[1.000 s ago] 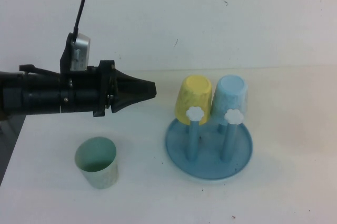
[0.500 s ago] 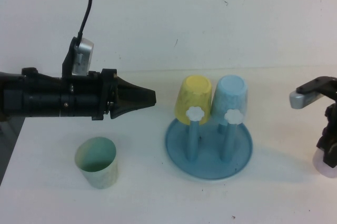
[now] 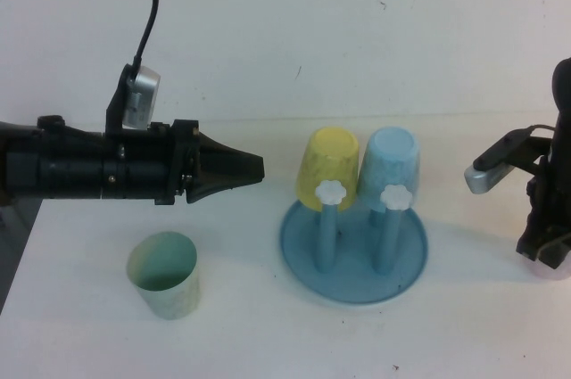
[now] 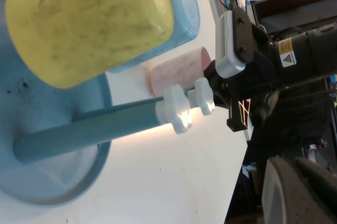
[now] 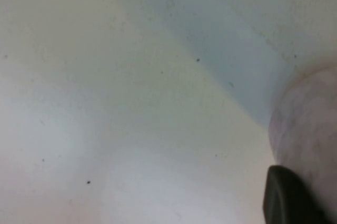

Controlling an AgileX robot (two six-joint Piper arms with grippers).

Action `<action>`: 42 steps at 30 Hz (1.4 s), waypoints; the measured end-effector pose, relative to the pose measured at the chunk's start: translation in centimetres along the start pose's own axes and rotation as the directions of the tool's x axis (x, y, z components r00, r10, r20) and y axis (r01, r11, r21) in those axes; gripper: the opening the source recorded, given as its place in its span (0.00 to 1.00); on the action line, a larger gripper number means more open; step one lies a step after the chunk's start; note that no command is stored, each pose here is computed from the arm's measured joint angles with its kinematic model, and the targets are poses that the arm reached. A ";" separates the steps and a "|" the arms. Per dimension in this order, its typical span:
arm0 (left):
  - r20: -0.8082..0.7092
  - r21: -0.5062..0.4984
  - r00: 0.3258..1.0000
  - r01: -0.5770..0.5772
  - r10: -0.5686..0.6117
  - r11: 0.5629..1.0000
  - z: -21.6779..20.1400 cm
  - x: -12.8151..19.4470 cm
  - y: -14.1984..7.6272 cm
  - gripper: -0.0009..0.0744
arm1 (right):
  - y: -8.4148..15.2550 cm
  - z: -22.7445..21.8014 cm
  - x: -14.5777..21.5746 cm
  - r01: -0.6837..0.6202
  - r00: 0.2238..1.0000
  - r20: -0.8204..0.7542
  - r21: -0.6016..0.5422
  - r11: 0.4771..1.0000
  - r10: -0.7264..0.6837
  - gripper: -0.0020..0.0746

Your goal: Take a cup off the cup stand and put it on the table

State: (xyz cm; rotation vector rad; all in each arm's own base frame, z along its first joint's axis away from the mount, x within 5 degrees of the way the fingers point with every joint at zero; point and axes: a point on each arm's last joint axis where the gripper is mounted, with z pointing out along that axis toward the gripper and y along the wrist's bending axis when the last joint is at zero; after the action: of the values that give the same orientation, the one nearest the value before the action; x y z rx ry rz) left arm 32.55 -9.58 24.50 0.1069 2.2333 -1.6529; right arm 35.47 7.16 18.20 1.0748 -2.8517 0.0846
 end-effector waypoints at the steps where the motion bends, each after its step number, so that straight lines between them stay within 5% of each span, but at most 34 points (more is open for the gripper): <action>1: 0.000 0.000 1.000 0.000 0.000 1.000 0.0 0.0 0.0 0.01 | 0.0 0.0 0.0 0.000 1.000 0.002 0.001 1.000 0.000 0.06; 6: -0.001 -0.001 1.000 -0.003 0.003 1.000 0.0 0.0 0.0 0.01 | 0.0 0.0 0.0 0.003 1.000 0.005 -0.002 1.000 -0.003 0.18; 11: -0.003 0.002 1.000 -0.005 0.005 1.000 0.0 0.0 0.0 0.01 | -0.1 -0.5 -0.2 -0.011 1.000 0.013 -0.004 1.000 0.012 0.47; 18: 0.005 0.008 0.999 -0.047 0.047 0.999 0.0 0.0 -0.1 0.01 | 0.3 -3.6 0.0 -0.055 0.997 0.047 -0.034 0.998 0.057 0.54; 27: 0.042 0.031 0.996 -0.077 0.076 0.997 -0.1 -0.3 -0.6 0.01 | 2.5 -11.3 3.4 -0.066 0.959 0.274 -0.034 0.997 0.072 0.53; 34: 0.033 -0.035 0.969 -0.244 0.245 0.969 -1.6 0.4 -3.9 0.01 | 6.4 -14.9 9.0 -0.030 0.823 0.567 0.025 0.999 0.010 0.33; 42: 0.096 -0.383 0.832 -0.476 0.547 0.792 -5.9 3.1 -9.0 0.01 | 11.7 -14.7 16.7 -0.061 0.497 0.865 0.109 0.992 -0.065 0.11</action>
State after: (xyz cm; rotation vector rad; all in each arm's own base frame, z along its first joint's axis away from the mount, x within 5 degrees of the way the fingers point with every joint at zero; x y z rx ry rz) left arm 25.83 -7.39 33.19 0.4011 2.0525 -0.9240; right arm 16.24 6.26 34.39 1.4691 -3.7777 -0.4303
